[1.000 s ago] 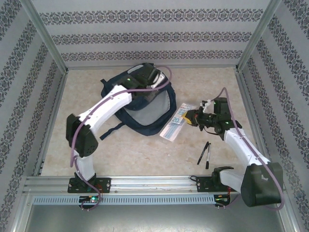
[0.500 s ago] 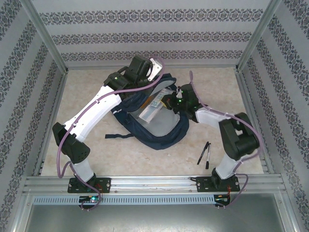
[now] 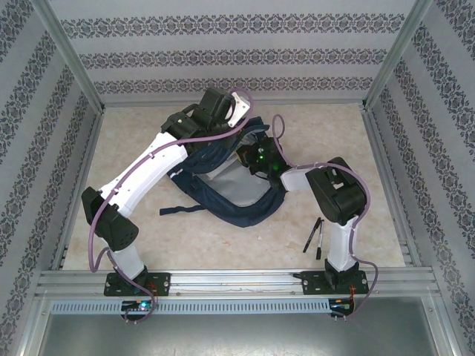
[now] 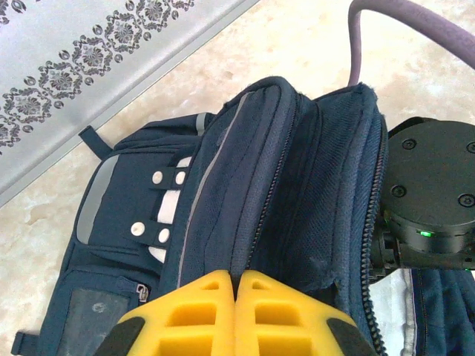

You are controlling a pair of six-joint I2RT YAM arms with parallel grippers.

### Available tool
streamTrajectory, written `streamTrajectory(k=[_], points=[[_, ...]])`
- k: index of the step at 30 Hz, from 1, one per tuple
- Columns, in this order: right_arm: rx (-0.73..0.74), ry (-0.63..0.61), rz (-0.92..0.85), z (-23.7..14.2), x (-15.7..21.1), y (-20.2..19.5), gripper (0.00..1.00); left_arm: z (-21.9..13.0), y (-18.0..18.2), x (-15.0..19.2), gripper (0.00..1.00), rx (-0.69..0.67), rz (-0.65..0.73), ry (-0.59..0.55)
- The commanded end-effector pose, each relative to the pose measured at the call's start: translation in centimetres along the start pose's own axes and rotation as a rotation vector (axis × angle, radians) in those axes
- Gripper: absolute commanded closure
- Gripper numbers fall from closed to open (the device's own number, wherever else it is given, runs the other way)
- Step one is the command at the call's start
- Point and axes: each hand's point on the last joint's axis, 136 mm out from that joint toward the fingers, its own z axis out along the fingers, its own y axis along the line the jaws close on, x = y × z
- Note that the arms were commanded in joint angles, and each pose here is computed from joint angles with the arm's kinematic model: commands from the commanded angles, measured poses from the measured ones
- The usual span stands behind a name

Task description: Pack books, pencil case, and school supplies into a backpack

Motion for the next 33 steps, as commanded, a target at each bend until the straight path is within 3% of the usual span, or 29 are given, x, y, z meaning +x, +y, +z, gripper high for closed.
streamTrajectory(k=[1, 9, 13, 17, 23, 27, 33], points=[[-0.169, 0.044, 0.057, 0.9, 0.1, 4.3, 0.98, -3.2, 0.6, -5.0, 1.0, -0.014, 0.001, -0.206], [-0.154, 0.062, 0.044, 4.6, 1.1, 3.4, 0.88, -3.1, 0.5, -4.6, 1.0, -0.01, 0.013, -0.202], [-0.081, 0.104, 0.01, 5.9, 1.6, 1.8, 0.75, -2.8, 0.6, -4.2, 1.0, -0.023, 0.027, -0.192], [0.024, 0.107, 0.005, 5.0, 1.4, 0.4, 0.61, -2.3, 1.0, -3.6, 1.0, -0.05, 0.032, -0.178], [0.137, 0.14, -0.038, 2.5, 0.9, -0.3, 0.57, -1.5, 2.2, -2.8, 1.0, -0.094, 0.009, -0.158], [0.173, 0.188, -0.062, 1.6, 1.2, -0.7, 0.59, -1.2, 2.8, -2.6, 1.0, -0.103, -0.026, -0.164], [0.164, 0.222, -0.095, 2.8, 2.5, -1.4, 0.81, -0.6, 2.4, -2.2, 1.0, -0.077, -0.026, -0.158]])
